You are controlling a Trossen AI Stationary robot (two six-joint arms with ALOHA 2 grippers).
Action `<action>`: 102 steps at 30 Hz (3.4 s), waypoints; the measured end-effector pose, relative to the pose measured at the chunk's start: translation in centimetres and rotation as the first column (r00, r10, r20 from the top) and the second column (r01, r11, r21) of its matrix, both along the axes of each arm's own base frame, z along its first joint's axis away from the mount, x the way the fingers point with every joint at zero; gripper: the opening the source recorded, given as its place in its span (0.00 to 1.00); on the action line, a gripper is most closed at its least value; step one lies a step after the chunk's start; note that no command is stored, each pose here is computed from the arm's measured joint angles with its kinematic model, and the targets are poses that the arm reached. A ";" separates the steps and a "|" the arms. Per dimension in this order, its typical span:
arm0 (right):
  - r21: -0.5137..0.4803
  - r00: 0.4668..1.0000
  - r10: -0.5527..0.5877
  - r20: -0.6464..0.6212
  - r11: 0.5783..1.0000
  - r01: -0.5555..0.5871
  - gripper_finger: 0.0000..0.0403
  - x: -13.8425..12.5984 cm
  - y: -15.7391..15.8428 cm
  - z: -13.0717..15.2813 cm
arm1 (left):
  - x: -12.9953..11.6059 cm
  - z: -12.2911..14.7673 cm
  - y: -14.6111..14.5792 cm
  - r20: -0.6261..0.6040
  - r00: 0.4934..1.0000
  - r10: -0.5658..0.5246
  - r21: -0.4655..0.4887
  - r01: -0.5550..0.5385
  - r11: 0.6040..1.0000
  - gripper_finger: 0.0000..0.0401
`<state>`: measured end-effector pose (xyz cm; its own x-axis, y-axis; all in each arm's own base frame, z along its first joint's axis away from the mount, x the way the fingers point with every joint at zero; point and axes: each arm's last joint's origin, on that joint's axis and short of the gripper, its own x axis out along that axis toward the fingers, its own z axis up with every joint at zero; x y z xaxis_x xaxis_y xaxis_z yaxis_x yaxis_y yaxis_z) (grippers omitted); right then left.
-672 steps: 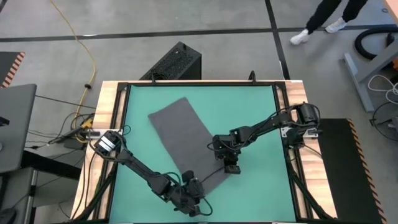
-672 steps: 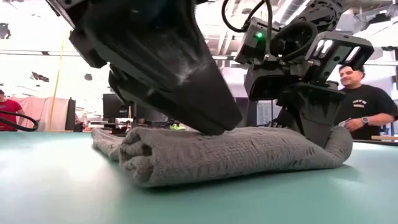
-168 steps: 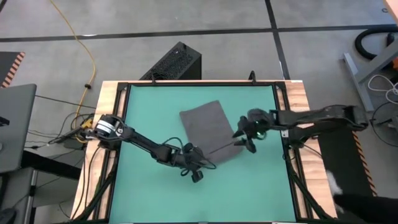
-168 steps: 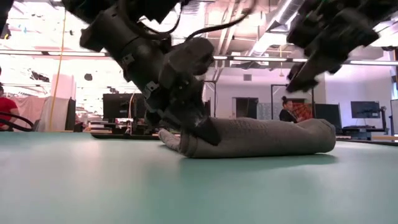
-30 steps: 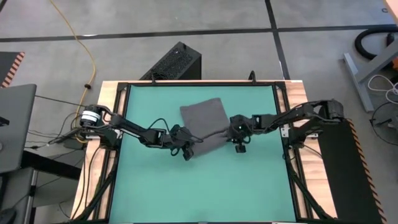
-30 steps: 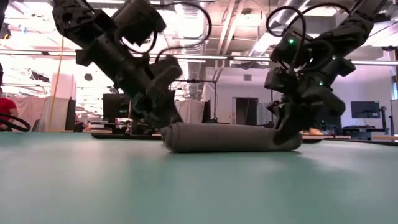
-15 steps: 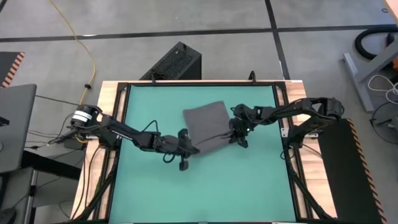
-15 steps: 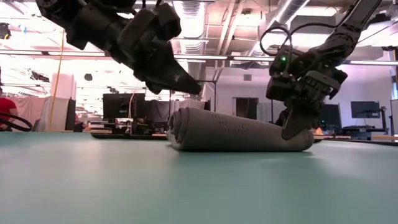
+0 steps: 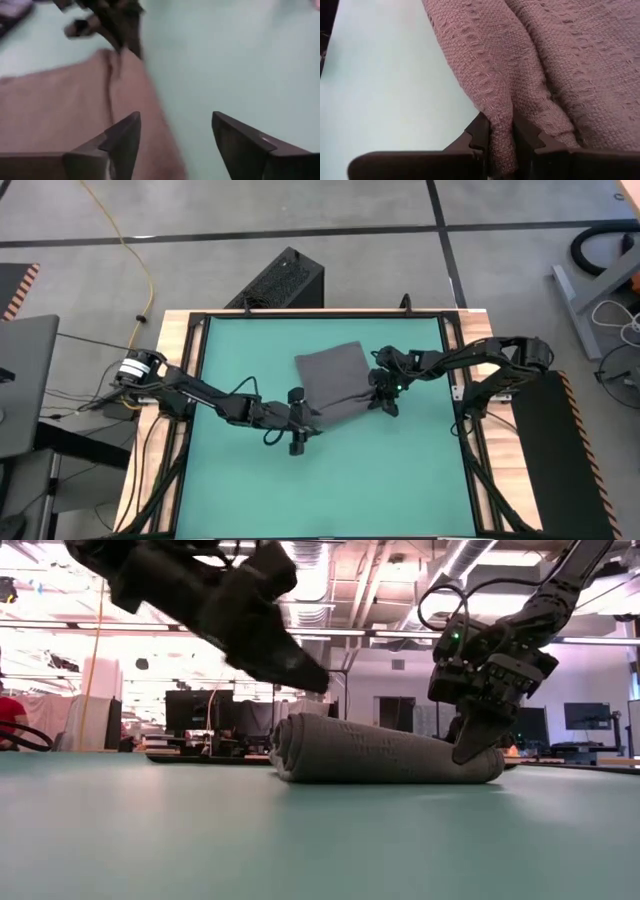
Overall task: Roll towel into tight, uniform cylinder
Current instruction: Roll the gray towel
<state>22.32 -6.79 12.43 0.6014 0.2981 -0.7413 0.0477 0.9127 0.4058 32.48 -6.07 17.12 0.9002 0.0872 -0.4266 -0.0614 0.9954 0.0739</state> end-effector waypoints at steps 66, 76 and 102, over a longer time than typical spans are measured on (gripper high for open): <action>-0.206 0.998 -0.019 0.066 0.978 0.032 0.64 -2.4 0.5 6.6 | 1.5 -6.2 9.6 -0.318 0.928 0.197 -0.694 -0.369 0.618 0.04; -0.379 0.943 0.077 0.324 0.924 0.055 0.64 -1.8 6.3 5.9 | 1.3 -6.2 10.8 -0.346 0.915 0.209 -0.734 -0.402 0.548 0.06; -0.423 0.969 -0.217 0.117 0.872 0.247 0.13 0.7 0.4 -2.2 | 1.4 -5.1 11.2 -0.270 0.953 0.136 -0.787 -0.300 0.539 0.19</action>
